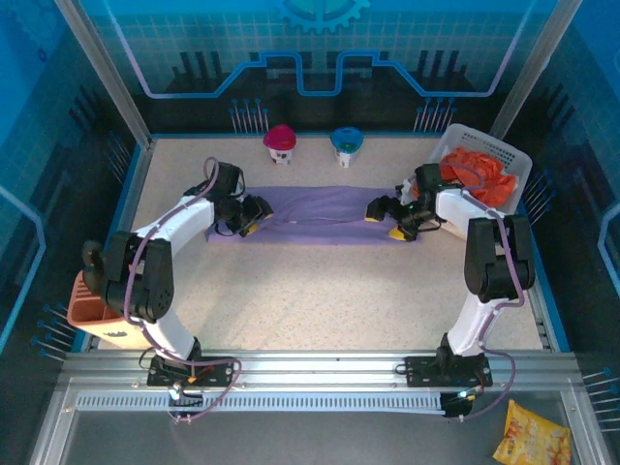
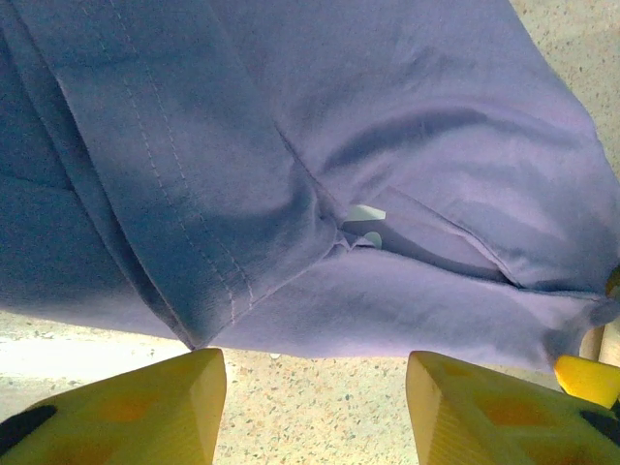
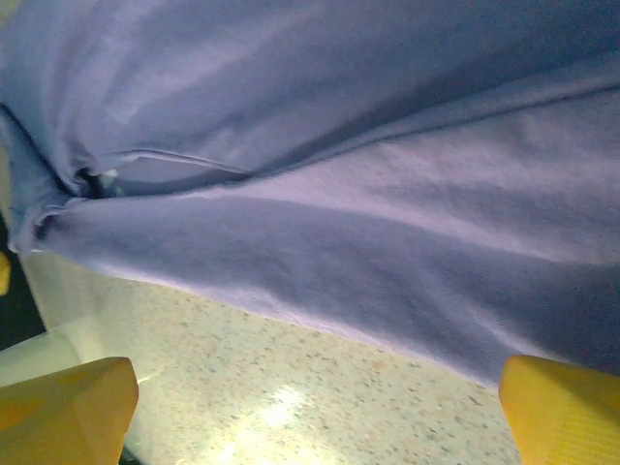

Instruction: Fold and stack the t-shirts

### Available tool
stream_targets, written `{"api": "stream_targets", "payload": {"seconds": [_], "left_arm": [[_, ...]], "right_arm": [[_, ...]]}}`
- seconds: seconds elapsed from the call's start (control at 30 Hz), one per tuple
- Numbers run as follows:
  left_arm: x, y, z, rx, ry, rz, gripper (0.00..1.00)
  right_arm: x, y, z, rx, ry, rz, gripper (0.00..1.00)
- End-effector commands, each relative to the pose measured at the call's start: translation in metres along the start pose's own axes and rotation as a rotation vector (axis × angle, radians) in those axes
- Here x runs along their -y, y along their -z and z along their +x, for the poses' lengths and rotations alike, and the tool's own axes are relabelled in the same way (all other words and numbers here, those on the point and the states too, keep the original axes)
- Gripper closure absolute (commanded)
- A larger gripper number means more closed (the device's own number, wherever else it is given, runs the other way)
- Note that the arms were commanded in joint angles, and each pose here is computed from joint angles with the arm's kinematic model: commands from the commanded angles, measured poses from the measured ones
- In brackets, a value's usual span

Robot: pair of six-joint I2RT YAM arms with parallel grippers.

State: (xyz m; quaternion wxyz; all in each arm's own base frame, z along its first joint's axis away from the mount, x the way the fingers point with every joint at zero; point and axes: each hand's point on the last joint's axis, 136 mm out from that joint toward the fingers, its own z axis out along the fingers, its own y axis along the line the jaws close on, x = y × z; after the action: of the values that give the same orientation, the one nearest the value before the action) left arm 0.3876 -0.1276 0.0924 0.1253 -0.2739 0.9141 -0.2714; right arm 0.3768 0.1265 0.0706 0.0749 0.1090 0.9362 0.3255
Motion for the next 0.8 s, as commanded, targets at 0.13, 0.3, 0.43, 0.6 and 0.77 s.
{"api": "stream_targets", "payload": {"seconds": [0.13,0.3,0.43,0.6,0.77], "left_arm": [[-0.001,-0.003,0.004,-0.016,-0.034,-0.024,0.48],[0.0,-0.002,0.004,-0.018,-0.036,-0.018,0.48],[0.003,-0.003,0.004,-0.026,-0.04,-0.008,0.49],[0.004,-0.003,0.005,-0.03,-0.047,-0.007,0.5],[0.004,0.001,0.006,-0.025,-0.053,-0.011,0.53]], "right_arm": [[-0.015,0.008,0.002,-0.016,0.001,-0.172,0.04],[-0.034,0.003,0.01,-0.069,0.013,-0.271,0.03],[-0.04,-0.008,0.023,-0.136,0.054,-0.249,0.03],[-0.034,-0.028,0.044,-0.236,0.081,-0.173,0.04],[-0.022,-0.027,0.051,-0.201,0.143,-0.017,0.04]]}}
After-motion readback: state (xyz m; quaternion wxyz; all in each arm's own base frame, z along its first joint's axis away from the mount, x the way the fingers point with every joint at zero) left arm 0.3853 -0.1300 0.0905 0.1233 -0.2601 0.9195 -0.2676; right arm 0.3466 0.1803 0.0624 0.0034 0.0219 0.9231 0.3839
